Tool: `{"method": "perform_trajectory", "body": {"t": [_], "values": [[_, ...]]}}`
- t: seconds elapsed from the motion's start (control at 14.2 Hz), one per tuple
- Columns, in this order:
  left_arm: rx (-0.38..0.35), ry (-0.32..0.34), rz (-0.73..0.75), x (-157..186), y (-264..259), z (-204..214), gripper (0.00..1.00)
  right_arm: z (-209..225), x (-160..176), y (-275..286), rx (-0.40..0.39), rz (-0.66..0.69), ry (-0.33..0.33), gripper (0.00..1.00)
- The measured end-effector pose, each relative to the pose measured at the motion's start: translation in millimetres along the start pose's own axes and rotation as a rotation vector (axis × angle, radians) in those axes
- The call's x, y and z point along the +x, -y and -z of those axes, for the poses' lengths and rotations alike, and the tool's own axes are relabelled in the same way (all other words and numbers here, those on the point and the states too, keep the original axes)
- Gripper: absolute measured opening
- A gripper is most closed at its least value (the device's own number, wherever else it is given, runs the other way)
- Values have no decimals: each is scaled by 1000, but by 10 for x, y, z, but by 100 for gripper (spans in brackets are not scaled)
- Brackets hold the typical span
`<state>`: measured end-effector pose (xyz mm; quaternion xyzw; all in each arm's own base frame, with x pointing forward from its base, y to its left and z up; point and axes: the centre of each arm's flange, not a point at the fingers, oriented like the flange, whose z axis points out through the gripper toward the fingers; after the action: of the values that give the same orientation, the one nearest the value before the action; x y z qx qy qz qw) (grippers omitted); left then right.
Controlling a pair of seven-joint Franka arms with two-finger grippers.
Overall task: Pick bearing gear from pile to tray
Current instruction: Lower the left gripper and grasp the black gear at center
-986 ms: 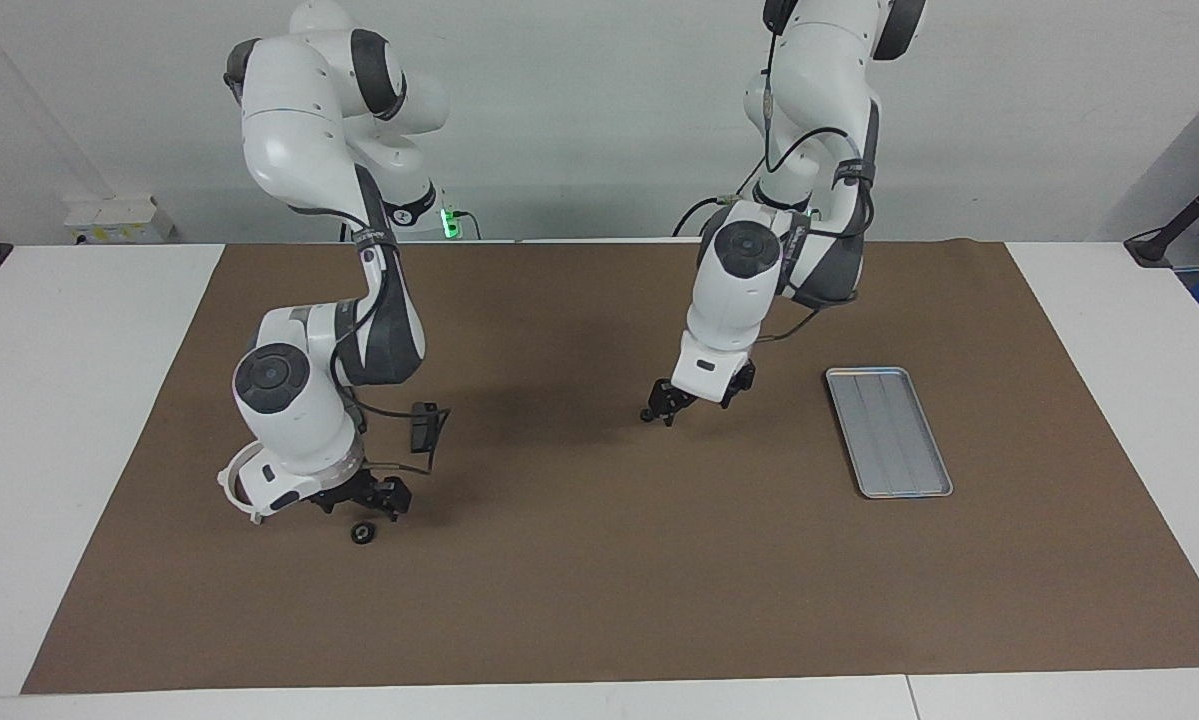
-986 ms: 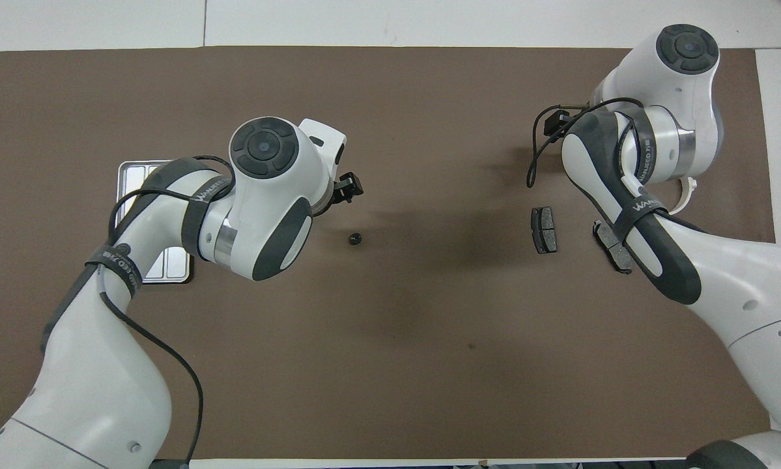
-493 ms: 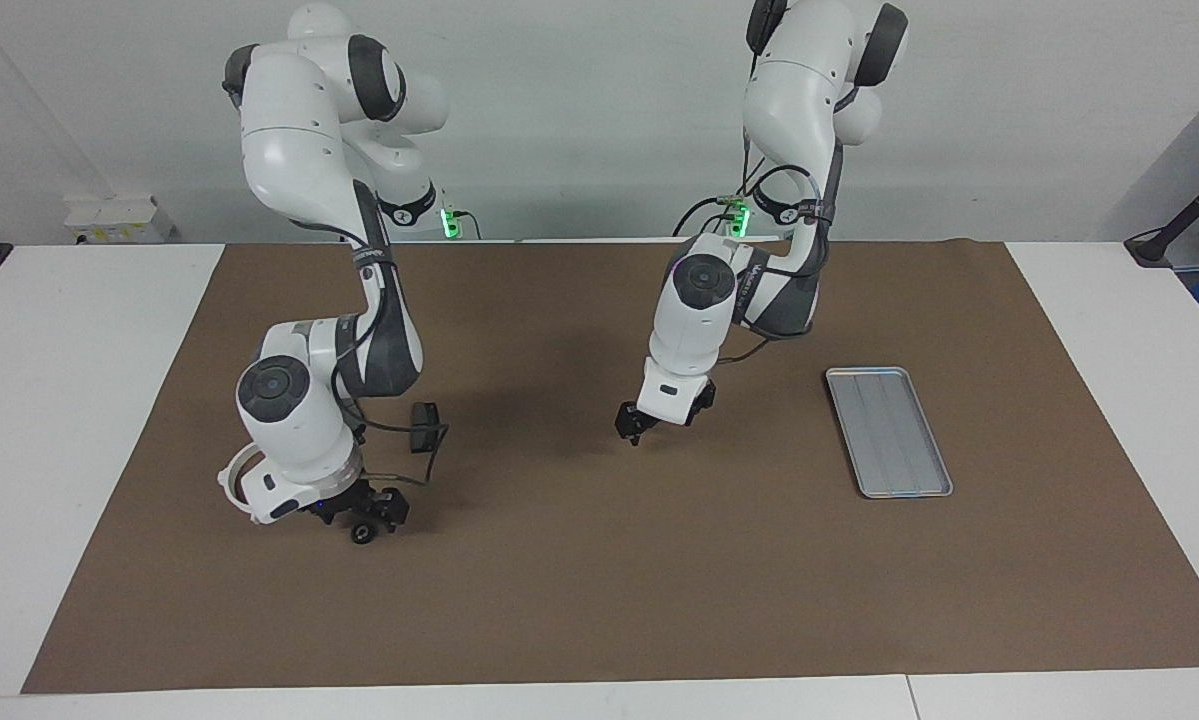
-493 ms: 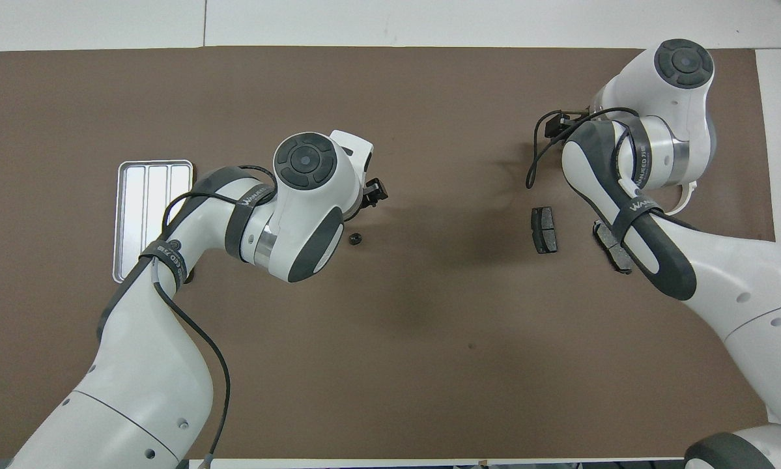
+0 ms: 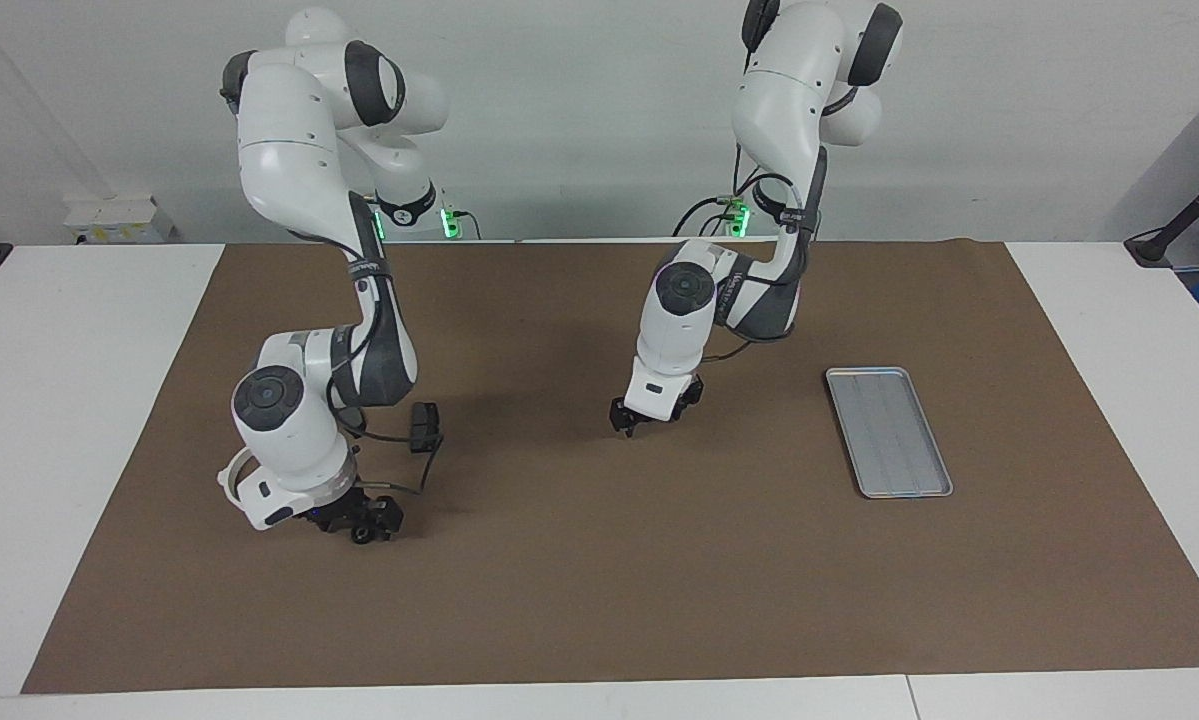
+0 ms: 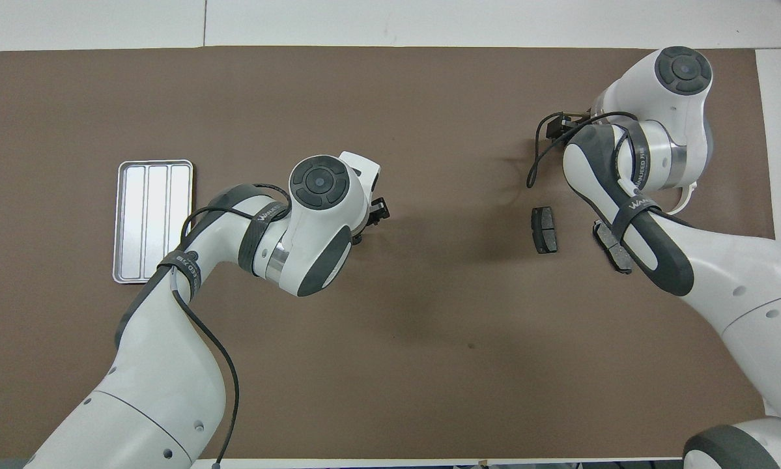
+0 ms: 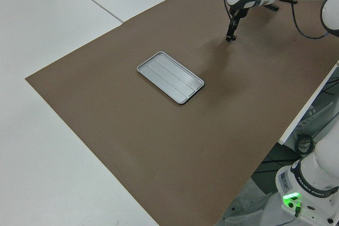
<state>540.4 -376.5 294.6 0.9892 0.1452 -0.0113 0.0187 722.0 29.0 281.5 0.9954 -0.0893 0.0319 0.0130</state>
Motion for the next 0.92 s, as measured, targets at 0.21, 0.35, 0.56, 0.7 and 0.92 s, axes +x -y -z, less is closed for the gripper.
{"method": "perform_trajectory", "body": {"t": [0.21,0.35,0.56,0.7,0.92], "values": [[9,8,-5,-49,9,-50,89,-9,-5,-1,0,0,1,91],[12,10,-9,-76,4,-63,80,-16,-9,-1,0,0,3,83],[10,6,-9,-82,5,-20,61,46,4,7,3,1,-11,46],[13,6,-9,-88,20,-8,52,52,5,8,4,1,-12,35],[16,8,-7,-99,46,8,30,52,5,8,4,1,-12,35]]}}
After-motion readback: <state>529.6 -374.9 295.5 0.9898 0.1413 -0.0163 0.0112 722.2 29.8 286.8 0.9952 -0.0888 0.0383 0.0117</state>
